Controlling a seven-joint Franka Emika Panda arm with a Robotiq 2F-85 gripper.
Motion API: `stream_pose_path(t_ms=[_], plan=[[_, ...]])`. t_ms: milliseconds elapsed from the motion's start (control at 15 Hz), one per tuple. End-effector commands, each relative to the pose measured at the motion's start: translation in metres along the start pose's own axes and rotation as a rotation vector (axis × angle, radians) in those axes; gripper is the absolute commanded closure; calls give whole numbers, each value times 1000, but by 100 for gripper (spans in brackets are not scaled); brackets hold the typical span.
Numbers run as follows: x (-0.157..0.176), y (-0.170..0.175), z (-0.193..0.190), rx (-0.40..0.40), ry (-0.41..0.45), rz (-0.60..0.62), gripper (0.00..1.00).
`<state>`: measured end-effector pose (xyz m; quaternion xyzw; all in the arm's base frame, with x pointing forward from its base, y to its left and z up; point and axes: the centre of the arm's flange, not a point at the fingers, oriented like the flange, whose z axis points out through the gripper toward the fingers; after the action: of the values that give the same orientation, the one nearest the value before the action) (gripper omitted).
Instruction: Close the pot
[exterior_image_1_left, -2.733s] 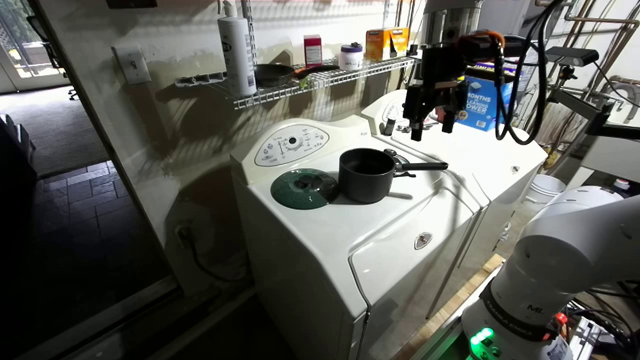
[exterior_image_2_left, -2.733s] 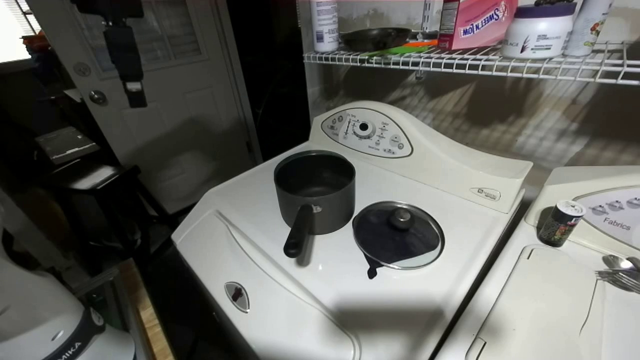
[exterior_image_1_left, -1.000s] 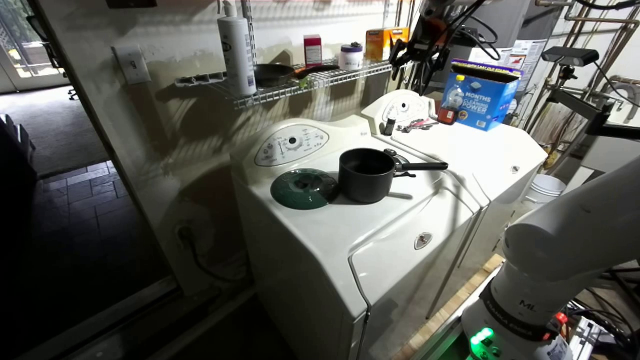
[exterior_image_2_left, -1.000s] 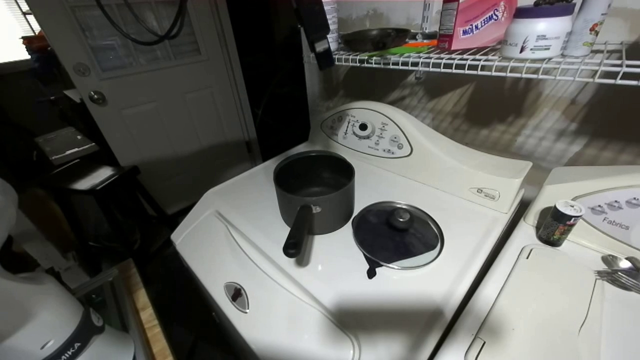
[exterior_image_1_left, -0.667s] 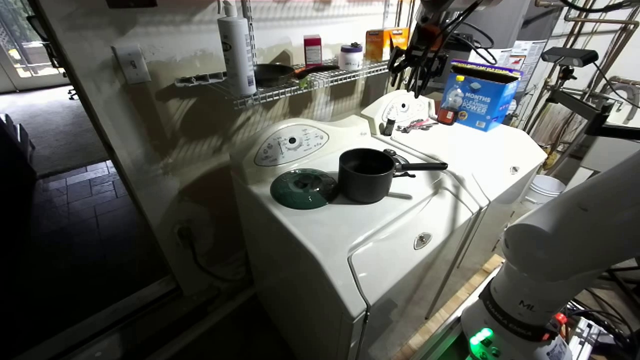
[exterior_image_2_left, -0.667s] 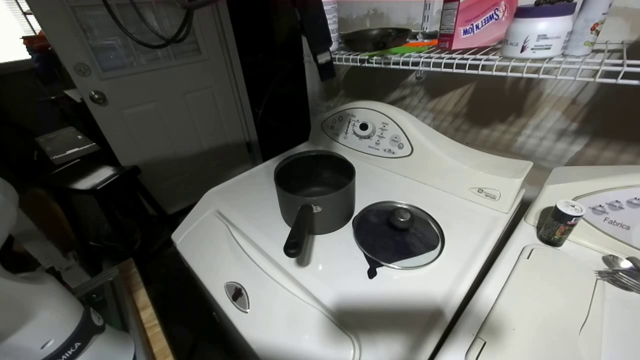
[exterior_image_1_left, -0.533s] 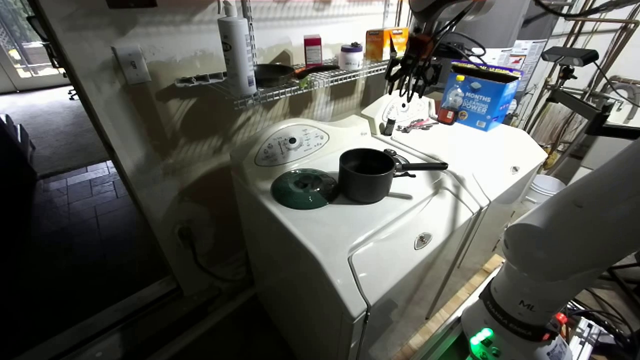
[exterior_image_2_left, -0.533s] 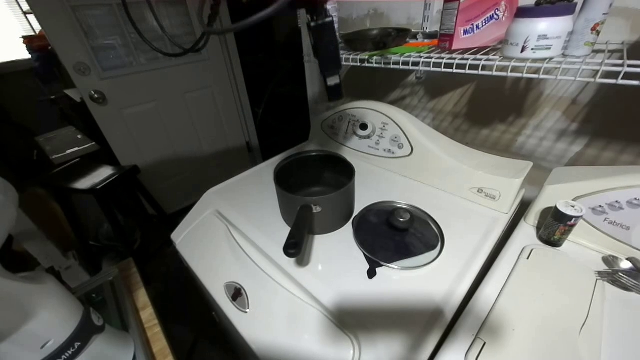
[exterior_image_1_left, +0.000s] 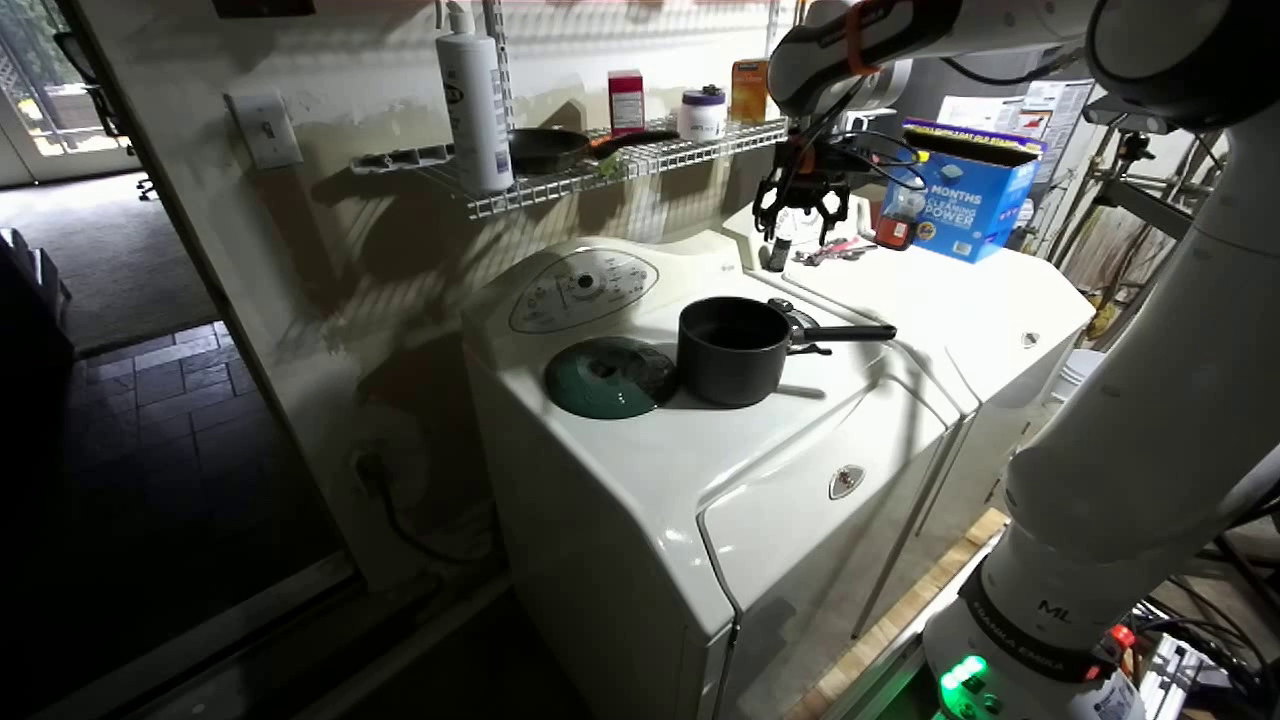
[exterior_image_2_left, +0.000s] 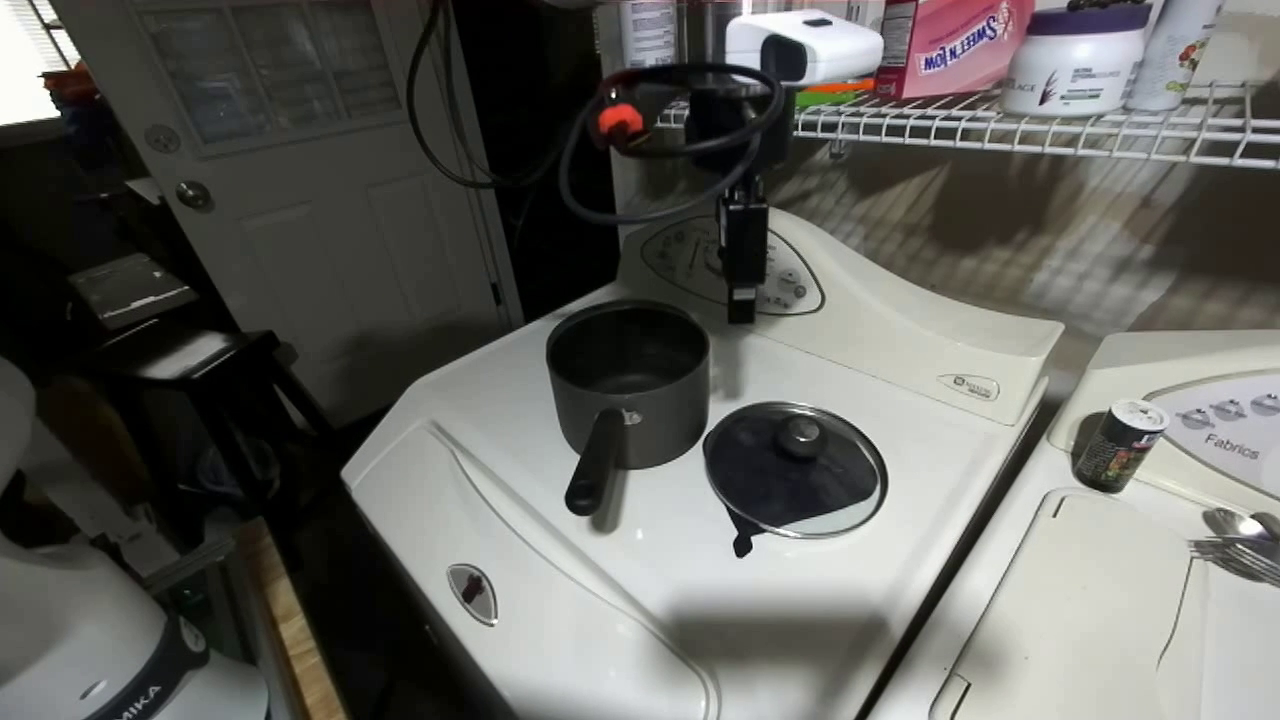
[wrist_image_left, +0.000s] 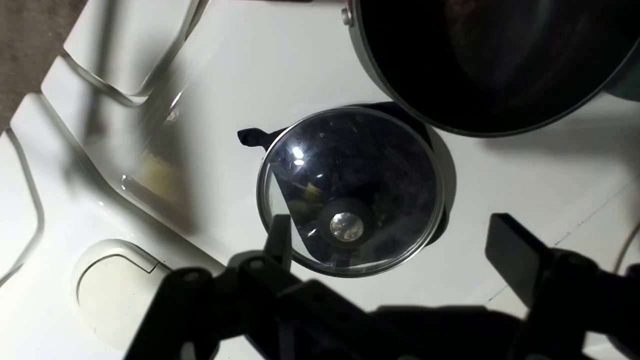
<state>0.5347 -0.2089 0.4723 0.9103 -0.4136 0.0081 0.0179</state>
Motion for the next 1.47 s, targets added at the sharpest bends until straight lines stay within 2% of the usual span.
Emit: stream_pose_path(t_ms=[0, 400, 733, 1400], plan=[[39, -1, 15, -44, -40, 40, 0], [63, 16, 63, -58, -145, 40, 0], [72, 15, 98, 6, -212, 57, 0], [92, 19, 135, 61, -227, 97, 0]])
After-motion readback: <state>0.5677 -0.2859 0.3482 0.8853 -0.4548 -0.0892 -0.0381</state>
